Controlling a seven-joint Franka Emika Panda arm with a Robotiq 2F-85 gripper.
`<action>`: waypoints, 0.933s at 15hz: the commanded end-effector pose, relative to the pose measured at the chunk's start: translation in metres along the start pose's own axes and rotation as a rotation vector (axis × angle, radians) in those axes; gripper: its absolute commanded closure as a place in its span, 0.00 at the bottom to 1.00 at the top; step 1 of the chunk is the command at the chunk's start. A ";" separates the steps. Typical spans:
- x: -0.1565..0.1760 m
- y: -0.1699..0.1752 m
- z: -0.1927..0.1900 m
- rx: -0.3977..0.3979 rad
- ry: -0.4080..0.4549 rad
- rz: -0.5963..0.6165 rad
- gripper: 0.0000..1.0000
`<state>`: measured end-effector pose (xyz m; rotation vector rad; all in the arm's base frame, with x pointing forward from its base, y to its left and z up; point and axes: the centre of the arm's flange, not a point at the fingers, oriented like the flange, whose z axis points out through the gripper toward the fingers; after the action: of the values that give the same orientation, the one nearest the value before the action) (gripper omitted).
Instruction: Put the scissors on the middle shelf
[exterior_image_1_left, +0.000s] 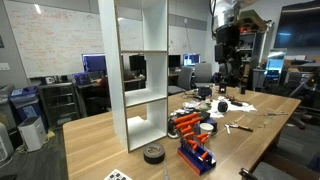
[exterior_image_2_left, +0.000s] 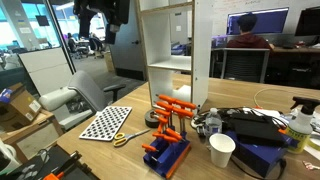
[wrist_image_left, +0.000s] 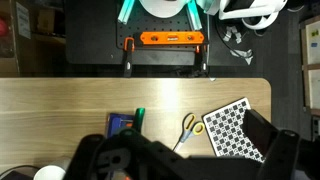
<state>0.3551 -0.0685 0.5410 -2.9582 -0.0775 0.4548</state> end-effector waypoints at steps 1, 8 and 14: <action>0.000 0.000 -0.001 0.000 0.003 0.000 0.00; 0.014 -0.015 0.019 -0.002 0.003 0.037 0.00; 0.036 -0.038 0.048 0.016 0.014 0.038 0.00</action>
<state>0.3666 -0.0407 0.5029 -2.9682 -0.0394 0.4767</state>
